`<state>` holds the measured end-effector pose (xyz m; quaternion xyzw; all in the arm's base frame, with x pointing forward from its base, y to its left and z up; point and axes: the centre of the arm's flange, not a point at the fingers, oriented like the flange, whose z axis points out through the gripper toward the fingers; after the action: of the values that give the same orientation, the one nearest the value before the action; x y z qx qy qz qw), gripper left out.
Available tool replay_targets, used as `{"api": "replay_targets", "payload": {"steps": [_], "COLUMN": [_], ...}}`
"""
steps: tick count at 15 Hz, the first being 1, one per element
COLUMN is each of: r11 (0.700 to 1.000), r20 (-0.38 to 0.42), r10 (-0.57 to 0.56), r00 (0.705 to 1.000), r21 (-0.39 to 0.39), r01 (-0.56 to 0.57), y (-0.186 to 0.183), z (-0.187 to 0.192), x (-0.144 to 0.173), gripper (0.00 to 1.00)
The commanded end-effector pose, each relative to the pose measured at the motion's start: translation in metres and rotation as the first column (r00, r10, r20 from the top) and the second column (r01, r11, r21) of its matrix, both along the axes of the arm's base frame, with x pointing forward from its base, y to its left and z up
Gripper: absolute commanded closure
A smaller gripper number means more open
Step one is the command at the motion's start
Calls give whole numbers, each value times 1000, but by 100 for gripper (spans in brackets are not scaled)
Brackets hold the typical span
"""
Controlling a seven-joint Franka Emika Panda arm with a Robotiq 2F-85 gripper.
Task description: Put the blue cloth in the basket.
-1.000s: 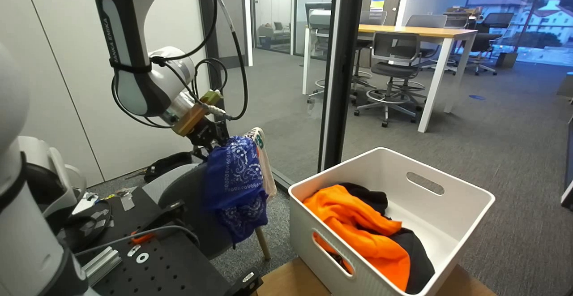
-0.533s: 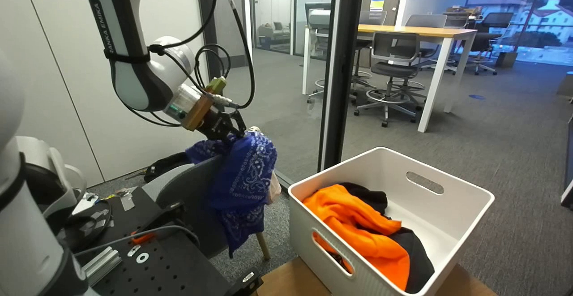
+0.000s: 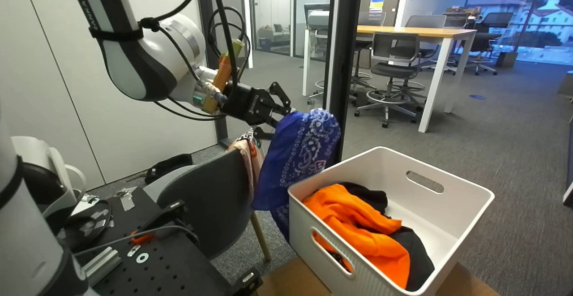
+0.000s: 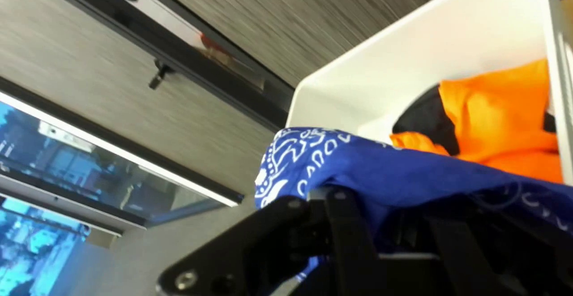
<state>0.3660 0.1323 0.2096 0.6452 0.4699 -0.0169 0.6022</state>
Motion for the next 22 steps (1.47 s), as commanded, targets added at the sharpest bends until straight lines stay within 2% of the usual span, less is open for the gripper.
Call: {"api": "replay_targets", "payload": {"steps": [1,5,8,12,15,19,22], "r11": [991,968,969,981,964,913,854], "r20": [152,319,461,590,623,611,584], "r10": [-19,13,11,-120,-252,-408,-511], "r00": [988,948,887,798,740,678,631], "r21": [-129,-241,-223,-53,92,287,432], "r01": [39,68,104,187,250,290,291], "y": [-34,-67,-93,-135,-171,-204,-218], "z": [47,84,108,129,140,136,131], "x": [-1,13,26,37,37,34,38], "gripper": [96,96,98,98,98,98,98]}}
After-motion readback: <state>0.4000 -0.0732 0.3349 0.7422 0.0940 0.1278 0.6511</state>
